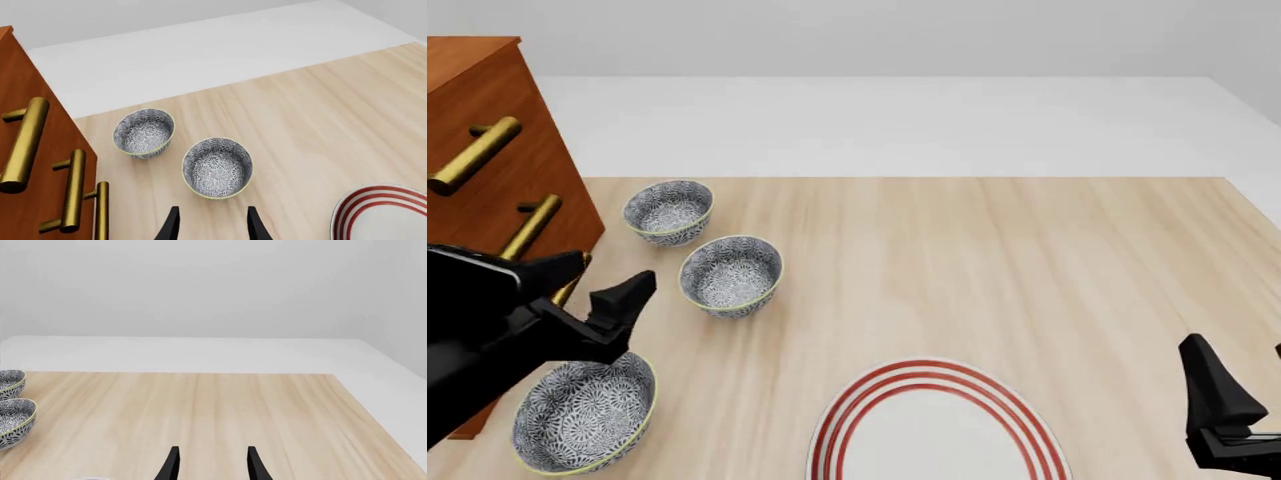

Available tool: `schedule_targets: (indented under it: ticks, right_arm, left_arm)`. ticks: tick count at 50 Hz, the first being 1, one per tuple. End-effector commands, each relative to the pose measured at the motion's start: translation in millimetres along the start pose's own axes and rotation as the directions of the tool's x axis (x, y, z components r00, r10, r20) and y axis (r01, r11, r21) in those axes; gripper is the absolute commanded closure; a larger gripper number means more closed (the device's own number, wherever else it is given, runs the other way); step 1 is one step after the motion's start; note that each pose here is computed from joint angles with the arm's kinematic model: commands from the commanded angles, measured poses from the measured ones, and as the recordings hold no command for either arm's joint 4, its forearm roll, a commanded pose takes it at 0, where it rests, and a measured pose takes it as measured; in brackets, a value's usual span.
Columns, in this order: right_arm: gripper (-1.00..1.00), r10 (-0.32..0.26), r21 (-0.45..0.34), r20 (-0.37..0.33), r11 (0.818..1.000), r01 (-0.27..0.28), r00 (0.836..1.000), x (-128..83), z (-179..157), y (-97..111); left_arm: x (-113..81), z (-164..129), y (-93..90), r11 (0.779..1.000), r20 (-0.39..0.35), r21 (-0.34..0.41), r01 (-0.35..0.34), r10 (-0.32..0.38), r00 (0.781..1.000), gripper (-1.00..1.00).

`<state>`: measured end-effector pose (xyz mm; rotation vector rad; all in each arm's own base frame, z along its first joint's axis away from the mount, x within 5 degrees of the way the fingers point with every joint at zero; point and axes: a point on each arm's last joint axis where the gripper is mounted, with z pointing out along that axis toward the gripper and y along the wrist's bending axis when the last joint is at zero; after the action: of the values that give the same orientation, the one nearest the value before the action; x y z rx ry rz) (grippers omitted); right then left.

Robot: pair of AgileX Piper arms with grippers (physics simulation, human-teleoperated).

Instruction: Pick up the bowl and put it in the middle on the plate.

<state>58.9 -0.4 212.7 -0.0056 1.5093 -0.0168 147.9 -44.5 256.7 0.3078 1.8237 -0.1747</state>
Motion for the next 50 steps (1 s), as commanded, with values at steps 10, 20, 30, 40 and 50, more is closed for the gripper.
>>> schedule_targets:
  ticks: [10,20,30,40,50]
  right_arm:
    - [-1.00,0.008,-0.005,0.003,1.000,-0.007,1.000,0,0,0]
    - [-1.00,0.000,-0.005,-0.001,1.000,0.000,1.000,0,0,0]
    - [-1.00,0.001,-0.010,0.001,1.000,-0.001,1.000,0,0,1]
    - [-1.00,-0.002,-0.012,-0.005,1.000,0.002,1.000,1,1,1]
    - [-1.00,0.002,-0.010,-0.011,1.000,-0.002,1.000,1,2,1]
  left_arm:
    - [-9.0,55,-17.6,0.995,-0.082,0.087,-0.042,0.049,0.995,-1.00]
    - [-7.5,71,-23.1,0.992,-0.112,0.109,-0.063,0.075,0.991,-1.00]
    - [-3.8,89,-37.8,0.982,-0.153,0.165,-0.096,0.122,0.981,-1.00]
    - [3.3,105,-42.1,0.973,-0.188,0.185,-0.139,0.173,0.967,-1.00]
    - [20.5,120,-43.6,0.961,-0.221,0.201,-0.192,0.235,0.947,-1.00]
